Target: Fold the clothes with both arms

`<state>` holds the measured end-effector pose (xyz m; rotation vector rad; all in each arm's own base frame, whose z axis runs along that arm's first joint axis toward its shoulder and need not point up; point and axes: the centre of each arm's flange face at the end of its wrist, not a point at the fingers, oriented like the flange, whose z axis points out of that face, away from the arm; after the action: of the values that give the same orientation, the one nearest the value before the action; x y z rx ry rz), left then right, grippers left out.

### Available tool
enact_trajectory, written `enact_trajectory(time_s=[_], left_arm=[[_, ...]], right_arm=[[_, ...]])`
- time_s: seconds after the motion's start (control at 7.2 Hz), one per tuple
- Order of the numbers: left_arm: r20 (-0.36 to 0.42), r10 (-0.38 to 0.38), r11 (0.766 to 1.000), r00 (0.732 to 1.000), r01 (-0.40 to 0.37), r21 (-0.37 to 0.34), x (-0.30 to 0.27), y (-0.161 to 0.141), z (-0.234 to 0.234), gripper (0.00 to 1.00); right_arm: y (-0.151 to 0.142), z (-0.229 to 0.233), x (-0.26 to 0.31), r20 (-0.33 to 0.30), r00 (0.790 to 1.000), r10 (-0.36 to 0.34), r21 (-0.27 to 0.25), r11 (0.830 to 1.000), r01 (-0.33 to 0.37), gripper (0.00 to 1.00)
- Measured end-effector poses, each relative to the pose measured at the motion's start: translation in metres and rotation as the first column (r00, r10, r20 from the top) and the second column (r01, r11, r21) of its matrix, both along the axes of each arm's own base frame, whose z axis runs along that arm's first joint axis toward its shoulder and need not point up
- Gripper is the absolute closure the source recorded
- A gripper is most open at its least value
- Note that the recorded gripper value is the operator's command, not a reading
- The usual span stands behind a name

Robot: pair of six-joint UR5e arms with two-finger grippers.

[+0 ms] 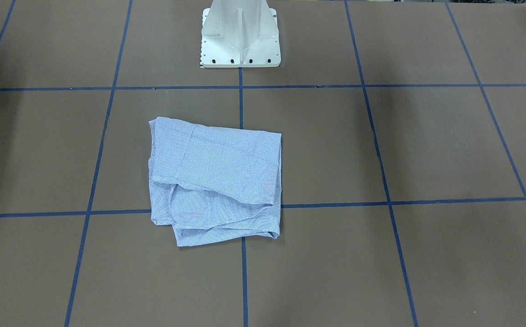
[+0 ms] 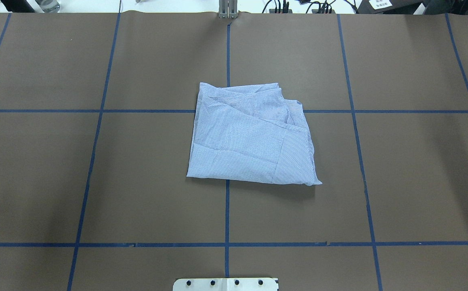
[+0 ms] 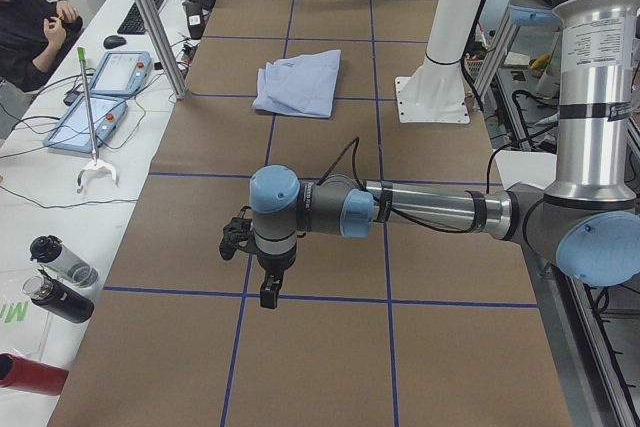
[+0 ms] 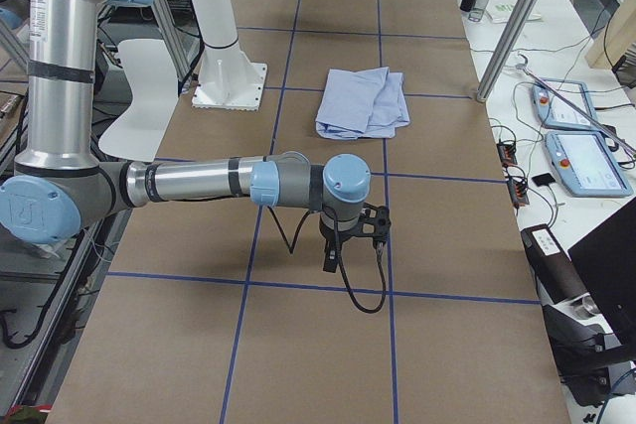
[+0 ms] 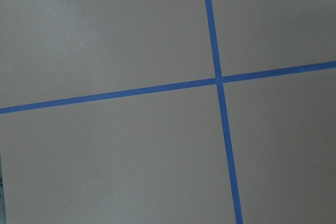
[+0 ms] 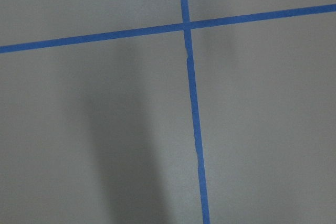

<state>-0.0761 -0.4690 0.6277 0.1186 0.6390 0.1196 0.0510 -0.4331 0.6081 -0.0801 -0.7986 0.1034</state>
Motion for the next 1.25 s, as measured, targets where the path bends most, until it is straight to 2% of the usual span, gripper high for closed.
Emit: enact_trajectory(time_s=[0.42, 1.25], left_arm=[[-0.069, 0.007, 1.0, 0.998, -0.008, -0.007, 0.004, 0.004, 0.001, 0.01], [-0.084, 0.004, 1.0, 0.996, -0.004, 0.003, 0.005, 0.0, -0.008, 0.01]], right_arm=[[0.005, 0.013, 0.005, -0.053, 0.999, -0.005, -0.014, 1.0, 0.004, 0.0], [0.029, 0.037, 0.026, -0.052, 0.998, -0.033, 0.018, 0.999, 0.034, 0.0]])
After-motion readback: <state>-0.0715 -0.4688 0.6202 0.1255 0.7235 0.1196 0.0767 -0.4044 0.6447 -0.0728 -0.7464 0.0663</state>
